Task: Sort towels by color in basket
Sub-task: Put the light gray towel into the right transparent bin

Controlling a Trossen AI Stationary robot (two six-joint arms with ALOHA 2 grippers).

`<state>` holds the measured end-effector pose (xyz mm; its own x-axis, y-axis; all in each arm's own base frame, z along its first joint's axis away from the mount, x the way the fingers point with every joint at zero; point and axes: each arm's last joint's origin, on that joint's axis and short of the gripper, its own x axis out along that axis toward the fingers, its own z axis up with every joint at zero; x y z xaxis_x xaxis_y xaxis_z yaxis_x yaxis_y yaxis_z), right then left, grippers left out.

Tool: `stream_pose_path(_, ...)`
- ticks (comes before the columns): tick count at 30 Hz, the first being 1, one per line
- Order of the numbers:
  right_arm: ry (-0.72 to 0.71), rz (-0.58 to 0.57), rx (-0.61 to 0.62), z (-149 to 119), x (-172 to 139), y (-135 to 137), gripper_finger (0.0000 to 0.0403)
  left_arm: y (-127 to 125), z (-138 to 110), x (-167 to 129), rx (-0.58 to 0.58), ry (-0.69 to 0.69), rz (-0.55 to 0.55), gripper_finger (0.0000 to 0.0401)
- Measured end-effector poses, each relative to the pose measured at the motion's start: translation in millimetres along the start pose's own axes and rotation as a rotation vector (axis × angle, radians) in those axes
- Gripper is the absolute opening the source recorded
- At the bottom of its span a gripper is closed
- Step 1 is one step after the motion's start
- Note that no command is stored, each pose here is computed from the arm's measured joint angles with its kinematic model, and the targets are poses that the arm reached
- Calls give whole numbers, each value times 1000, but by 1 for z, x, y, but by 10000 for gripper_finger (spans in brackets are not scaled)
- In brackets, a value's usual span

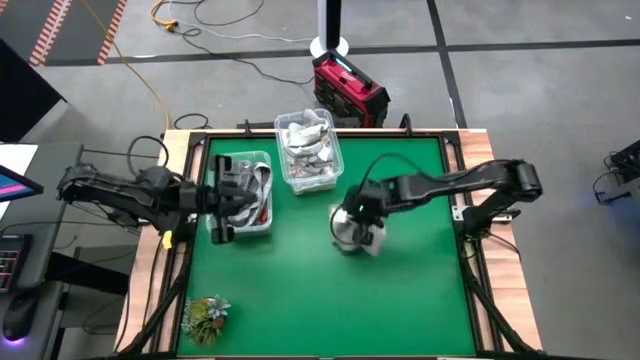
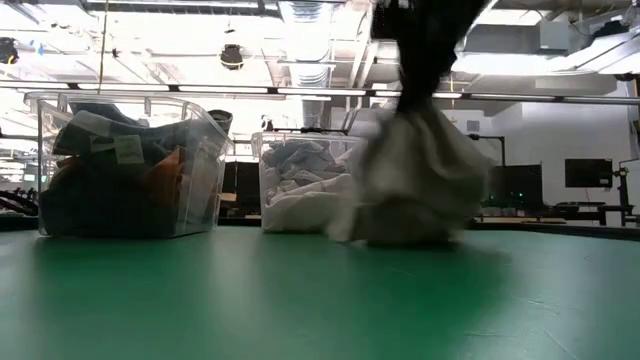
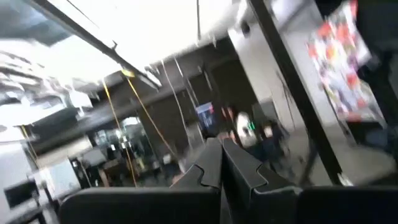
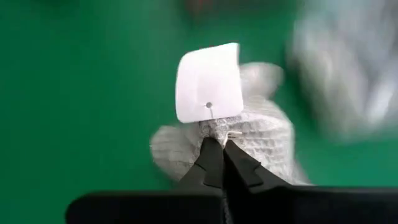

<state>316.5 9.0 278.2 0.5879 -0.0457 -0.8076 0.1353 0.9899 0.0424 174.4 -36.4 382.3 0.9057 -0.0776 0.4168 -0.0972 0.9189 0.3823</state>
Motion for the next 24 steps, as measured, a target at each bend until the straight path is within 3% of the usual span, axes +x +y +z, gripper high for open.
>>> stream_pose_path(5,-461,-1,-165,42,-54,-5,19,-9,-23,-5,16,77,61,0)
stream_pose_path(12,-926,-367,-236,77,-107,-38,19,-6,-30,-25,33,-1,225,0)
stream_pose_path(15,-1015,-463,-259,85,-112,-53,19,-5,-31,-32,52,-4,230,0)
stream_pose_path(20,-1012,-628,-238,91,-103,-90,19,-3,-33,-41,119,40,273,0)
stream_pose_path(24,-995,-669,-234,94,-84,-121,20,1,-31,-47,149,102,356,0)
